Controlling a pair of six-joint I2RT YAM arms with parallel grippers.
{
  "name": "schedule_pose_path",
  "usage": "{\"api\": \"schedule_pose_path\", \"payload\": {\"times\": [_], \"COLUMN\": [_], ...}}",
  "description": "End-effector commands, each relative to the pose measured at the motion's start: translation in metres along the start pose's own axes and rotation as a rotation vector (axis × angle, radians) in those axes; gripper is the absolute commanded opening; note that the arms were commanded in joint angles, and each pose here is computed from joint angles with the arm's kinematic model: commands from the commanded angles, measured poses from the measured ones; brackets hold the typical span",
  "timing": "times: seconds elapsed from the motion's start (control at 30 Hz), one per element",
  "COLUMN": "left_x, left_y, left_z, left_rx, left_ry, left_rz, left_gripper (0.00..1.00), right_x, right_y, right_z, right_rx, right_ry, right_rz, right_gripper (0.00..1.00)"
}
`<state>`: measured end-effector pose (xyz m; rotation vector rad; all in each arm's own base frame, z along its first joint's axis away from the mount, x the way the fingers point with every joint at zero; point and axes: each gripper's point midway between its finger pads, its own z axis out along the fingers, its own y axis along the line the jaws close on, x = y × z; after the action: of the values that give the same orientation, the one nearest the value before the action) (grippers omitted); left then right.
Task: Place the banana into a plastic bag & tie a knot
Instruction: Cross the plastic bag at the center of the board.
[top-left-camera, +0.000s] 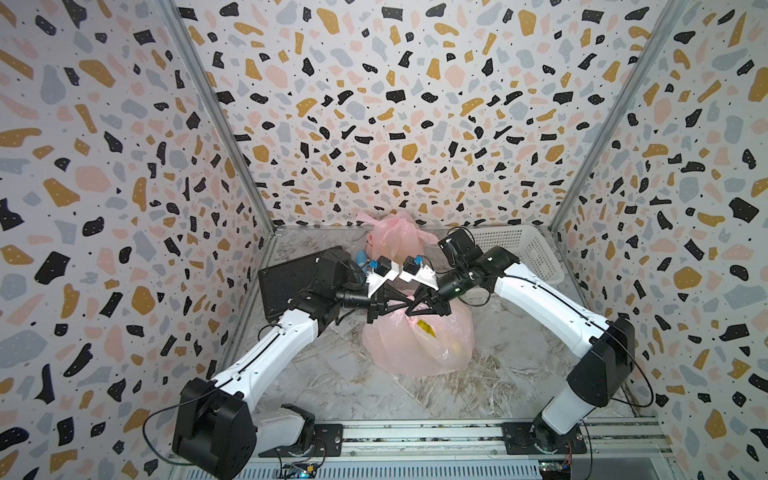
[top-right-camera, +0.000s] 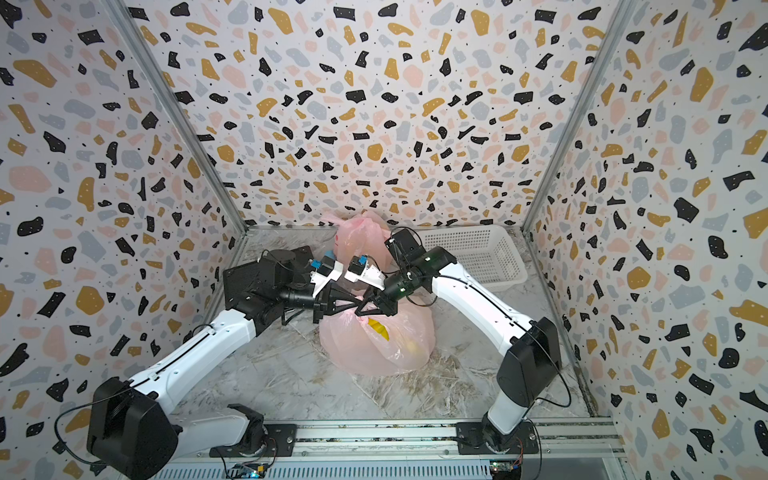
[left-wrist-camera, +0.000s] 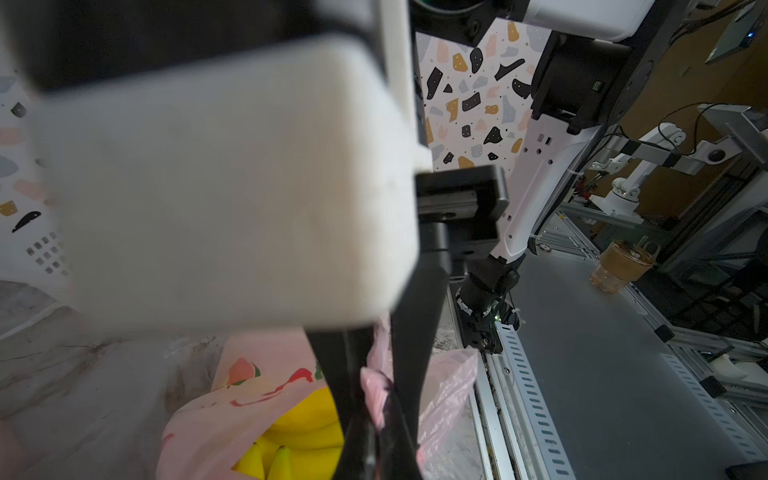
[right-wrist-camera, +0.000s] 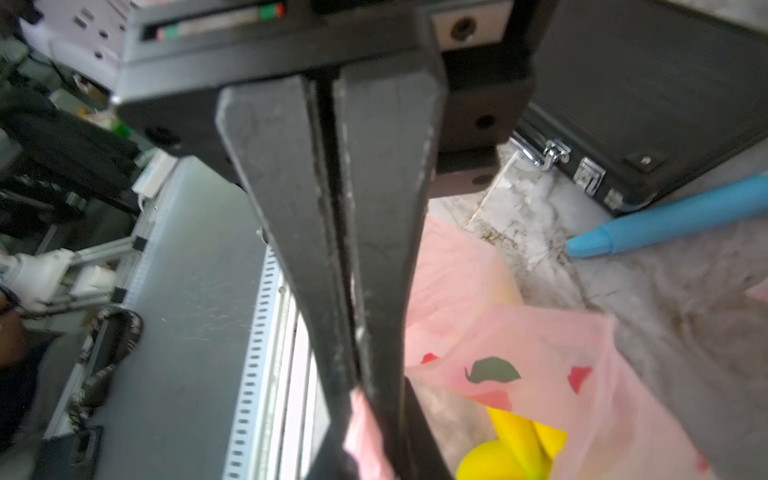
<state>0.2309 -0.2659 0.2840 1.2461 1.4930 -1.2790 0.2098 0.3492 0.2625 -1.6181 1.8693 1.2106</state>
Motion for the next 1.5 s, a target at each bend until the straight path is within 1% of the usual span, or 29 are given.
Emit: {"api": "schedule_pose_path", "payload": {"times": [0.0,0.1,0.17,0.2,0.27,0.3,0.43,0.53,0.67,0.83,0.93,1.03,1.07,1.13,1.23,1.27,1.3,1.33,1.37,1.43,1.47], "left_x": [-0.021,-0.022,-0.019,-0.019,-0.019,-0.019,-0.007,0.007,0.031,0.036,0.036,0.034,0.034,0.031,0.03,0.03,0.029,0.029,0.03,0.031,0.031], "left_y": [-0.01,-0.013,-0.013,-0.012,-0.009,-0.003,0.015,0.015,0.02,0.031,0.035,0.035,0.035,0.038,0.041,0.039,0.037,0.037,0.035,0.031,0.025], "left_z": [-0.003,-0.006,-0.009,-0.012,-0.02,-0.025,-0.053,-0.062,-0.057,-0.051,-0.043,-0.029,-0.024,-0.021,-0.016,-0.014,-0.014,-0.015,-0.017,-0.021,-0.022], "left_rx": [0.018,-0.008,-0.047,-0.087,-0.186,-0.26,-0.53,-0.608,-0.671,-0.706,-0.69,-0.638,-0.614,-0.606,-0.588,-0.571,-0.564,-0.567,-0.571,-0.581,-0.565], "left_ry": [-0.019,-0.019,-0.027,-0.037,-0.066,-0.094,-0.16,-0.191,-0.129,-0.091,-0.064,-0.039,-0.035,-0.024,0.002,0.009,0.015,0.016,0.021,0.018,0.014], "left_rz": [0.049,0.032,0.017,0.013,0.004,-0.01,-0.086,-0.113,-0.095,-0.027,0.003,0.029,0.037,0.039,0.041,0.039,0.034,0.021,0.006,-0.039,-0.06], "left_gripper": [0.14,0.46,0.57,0.61,0.67,0.7,0.73,0.75,0.75,0.77,0.77,0.77,0.75,0.7,0.45,0.34,0.18,0.06,0.0,0.0,0.0], "right_x": [-0.012,-0.016,-0.02,-0.023,-0.025,-0.025,-0.027,-0.028,-0.029,-0.029,-0.028,-0.027,-0.026,-0.025,-0.023,-0.023,-0.022,-0.021,-0.02,-0.018,-0.017], "right_y": [0.004,0.002,0.001,0.0,-0.004,-0.003,-0.01,-0.007,-0.002,0.004,0.005,0.005,0.004,0.003,0.001,0.0,-0.001,-0.003,-0.006,-0.011,-0.013], "right_z": [-0.005,-0.009,-0.013,-0.015,-0.019,-0.021,-0.027,-0.03,-0.031,-0.033,-0.033,-0.033,-0.033,-0.032,-0.033,-0.034,-0.035,-0.035,-0.037,-0.039,-0.04], "right_rx": [0.037,0.078,0.107,0.122,0.167,0.177,0.25,0.251,0.231,0.213,0.215,0.217,0.218,0.225,0.238,0.242,0.249,0.259,0.273,0.303,0.318], "right_ry": [-0.002,-0.009,-0.026,-0.035,-0.046,-0.047,-0.059,-0.063,-0.06,-0.065,-0.066,-0.064,-0.061,-0.056,-0.052,-0.051,-0.049,-0.046,-0.041,-0.032,-0.027], "right_rz": [-0.055,-0.073,-0.084,-0.094,-0.102,-0.109,-0.125,-0.131,-0.122,-0.106,-0.101,-0.099,-0.099,-0.095,-0.094,-0.094,-0.095,-0.092,-0.09,-0.091,-0.094], "right_gripper": [0.0,0.0,0.0,0.0,0.0,0.0,0.0,0.0,0.0,0.0,0.0,0.0,0.0,0.0,0.0,0.0,0.0,0.0,0.0,0.0,0.0]}}
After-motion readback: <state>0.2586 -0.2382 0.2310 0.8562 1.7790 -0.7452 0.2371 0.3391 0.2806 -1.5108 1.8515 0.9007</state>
